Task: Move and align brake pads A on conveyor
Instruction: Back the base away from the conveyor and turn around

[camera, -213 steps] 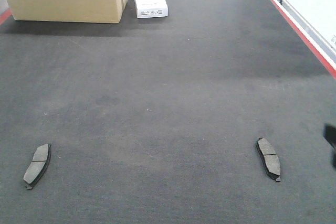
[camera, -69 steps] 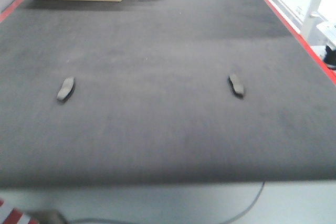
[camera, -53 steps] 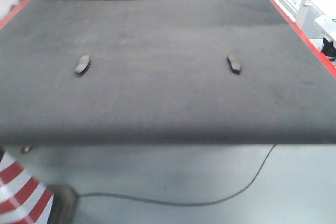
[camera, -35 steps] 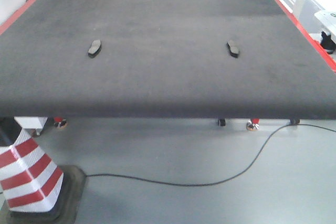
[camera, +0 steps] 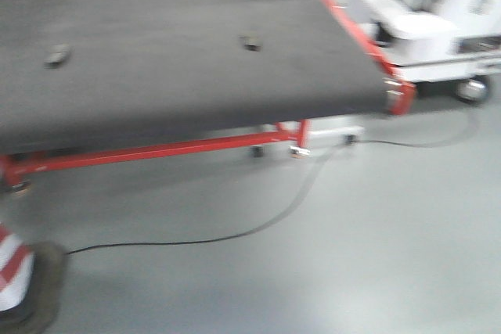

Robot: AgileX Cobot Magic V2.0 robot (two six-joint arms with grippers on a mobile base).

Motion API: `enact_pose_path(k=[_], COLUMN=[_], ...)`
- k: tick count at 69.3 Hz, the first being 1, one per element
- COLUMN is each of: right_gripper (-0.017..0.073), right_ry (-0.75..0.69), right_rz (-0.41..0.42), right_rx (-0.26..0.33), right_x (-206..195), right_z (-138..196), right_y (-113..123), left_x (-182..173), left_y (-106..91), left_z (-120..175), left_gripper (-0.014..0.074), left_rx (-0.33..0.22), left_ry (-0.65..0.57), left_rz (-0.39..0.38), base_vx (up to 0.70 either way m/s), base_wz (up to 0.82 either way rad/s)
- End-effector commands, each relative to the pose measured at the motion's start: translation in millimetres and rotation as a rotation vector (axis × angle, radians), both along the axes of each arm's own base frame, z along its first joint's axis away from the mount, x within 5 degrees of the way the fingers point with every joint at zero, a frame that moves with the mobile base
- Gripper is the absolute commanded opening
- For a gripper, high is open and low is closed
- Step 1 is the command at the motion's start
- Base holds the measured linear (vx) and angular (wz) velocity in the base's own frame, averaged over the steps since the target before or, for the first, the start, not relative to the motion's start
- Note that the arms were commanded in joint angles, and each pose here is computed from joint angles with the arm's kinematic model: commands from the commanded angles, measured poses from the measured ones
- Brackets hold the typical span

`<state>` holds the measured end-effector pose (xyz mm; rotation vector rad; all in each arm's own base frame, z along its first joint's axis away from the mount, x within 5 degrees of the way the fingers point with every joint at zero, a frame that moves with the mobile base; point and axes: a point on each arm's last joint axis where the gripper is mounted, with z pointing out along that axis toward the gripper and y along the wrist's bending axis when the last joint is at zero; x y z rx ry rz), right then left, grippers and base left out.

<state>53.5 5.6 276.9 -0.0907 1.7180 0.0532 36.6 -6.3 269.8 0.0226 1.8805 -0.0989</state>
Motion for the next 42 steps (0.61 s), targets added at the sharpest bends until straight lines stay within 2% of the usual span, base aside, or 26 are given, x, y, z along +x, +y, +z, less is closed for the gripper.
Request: enact_pose_path(k=[1, 42], right_gripper=[0.0484, 0.0484], right_ry=[-0.093, -0.093], right_rz=[-0.009, -0.009], right_rx=[0.000, 0.000], right_x=[0.4, 0.4], right_z=[15.2, 15.2], right_y=[-0.7, -0.7], left_x=[1.3, 1.3], left_y=[0.0, 0.0], left_z=[13.1, 13.1], left_gripper=[0.0390, 0.0390], left_rx=[-0.013, -0.013], left_ry=[-0.077, -0.077], left_rz=[0.003, 0.003], base_vx=[-0.22, -0.19], base_wz=[-0.80, -0.85])
